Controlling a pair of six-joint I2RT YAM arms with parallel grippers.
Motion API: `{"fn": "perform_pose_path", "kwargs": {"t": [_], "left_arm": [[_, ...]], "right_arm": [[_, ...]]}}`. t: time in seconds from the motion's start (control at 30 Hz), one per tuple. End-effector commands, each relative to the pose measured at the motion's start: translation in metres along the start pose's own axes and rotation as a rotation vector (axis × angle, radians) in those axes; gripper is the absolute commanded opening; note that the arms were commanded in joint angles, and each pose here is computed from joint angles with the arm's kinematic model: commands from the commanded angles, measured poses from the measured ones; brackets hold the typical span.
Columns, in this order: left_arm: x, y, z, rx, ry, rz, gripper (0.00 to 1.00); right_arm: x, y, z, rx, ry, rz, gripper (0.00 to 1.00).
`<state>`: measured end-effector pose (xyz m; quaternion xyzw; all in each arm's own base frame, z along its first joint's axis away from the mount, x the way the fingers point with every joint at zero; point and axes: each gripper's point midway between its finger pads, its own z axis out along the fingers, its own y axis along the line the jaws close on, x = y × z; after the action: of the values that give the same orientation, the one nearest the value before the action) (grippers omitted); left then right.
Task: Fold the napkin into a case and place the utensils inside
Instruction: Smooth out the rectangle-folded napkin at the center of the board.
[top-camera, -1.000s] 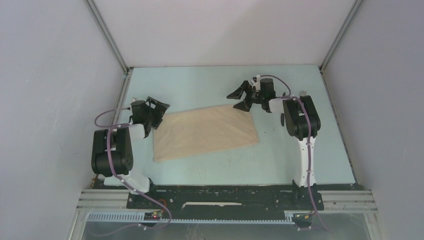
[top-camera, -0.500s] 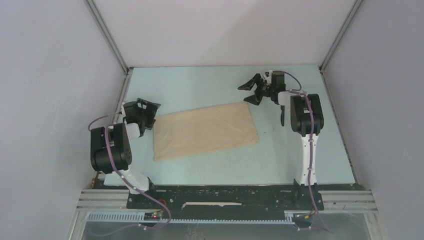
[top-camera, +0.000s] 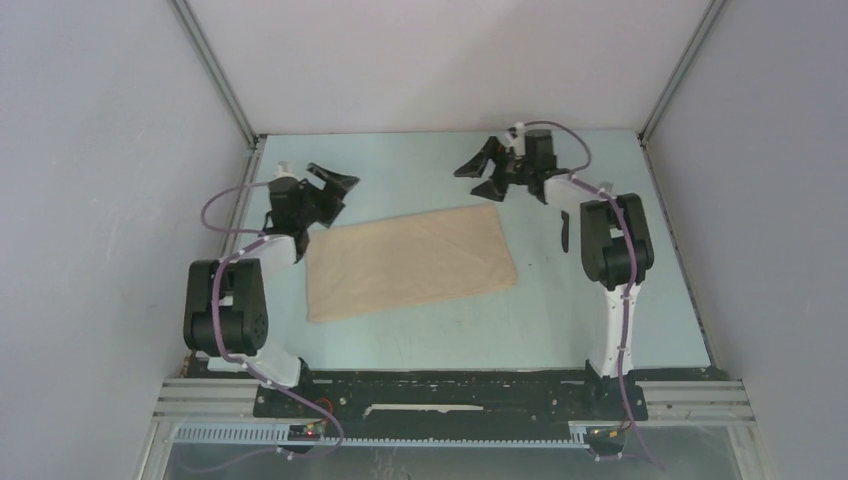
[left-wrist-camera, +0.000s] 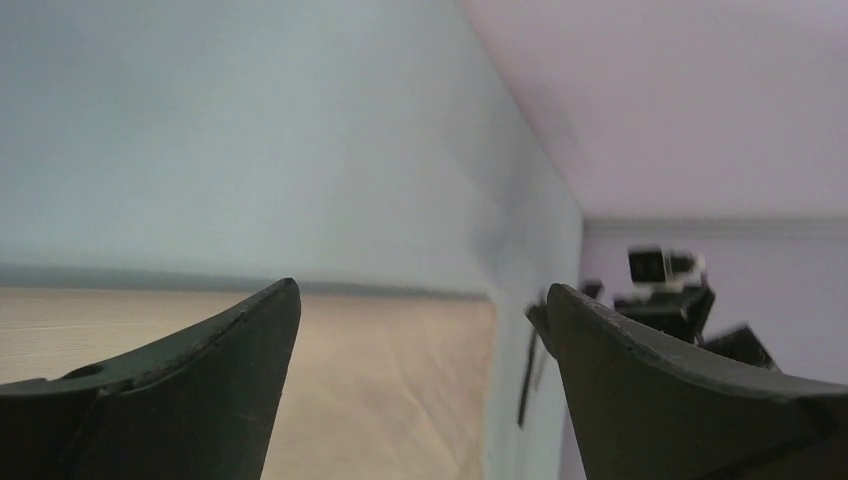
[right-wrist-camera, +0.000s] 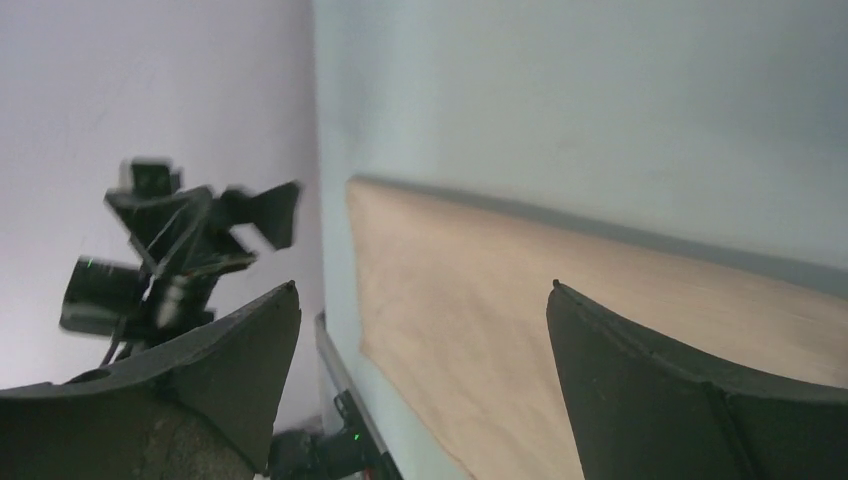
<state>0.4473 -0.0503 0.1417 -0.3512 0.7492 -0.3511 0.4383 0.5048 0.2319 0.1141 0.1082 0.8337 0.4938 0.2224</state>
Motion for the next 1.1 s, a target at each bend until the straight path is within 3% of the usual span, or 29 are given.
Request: {"fn": "perform_pose_path", "kwargs": {"t": [0.0,0.2,0.57,0.83,0.93,1.07], "left_arm": [[0.065,-0.052,0.020,0.197,0.158,-0.029,0.99],[0.091,-0.048,0.056,0.260,0.163,-0.131,0.95],[0.074,0.016,0.073,0.169,0.043,-0.250,0.93],[0.037,0.055,0.065,0.127,-0.016,-0.261,0.93],[0.020,0.055,0.062,0.140,-0.031,-0.218,0.93],[-0.001,0.036,0.048,0.107,-0.043,-0.088,0.97]], "right_arm": [[0.059,0.073,0.041,-0.232,0.083,-0.050,1.00],[0.083,0.080,0.088,-0.314,0.113,-0.005,1.00],[0.072,0.000,0.117,-0.149,0.082,0.149,0.99],[0.034,-0.041,0.082,-0.051,0.050,0.181,0.98],[0.028,-0.048,0.059,0.008,0.114,0.182,0.99],[0.025,-0.029,0.003,0.193,0.221,-0.019,1.00]]}}
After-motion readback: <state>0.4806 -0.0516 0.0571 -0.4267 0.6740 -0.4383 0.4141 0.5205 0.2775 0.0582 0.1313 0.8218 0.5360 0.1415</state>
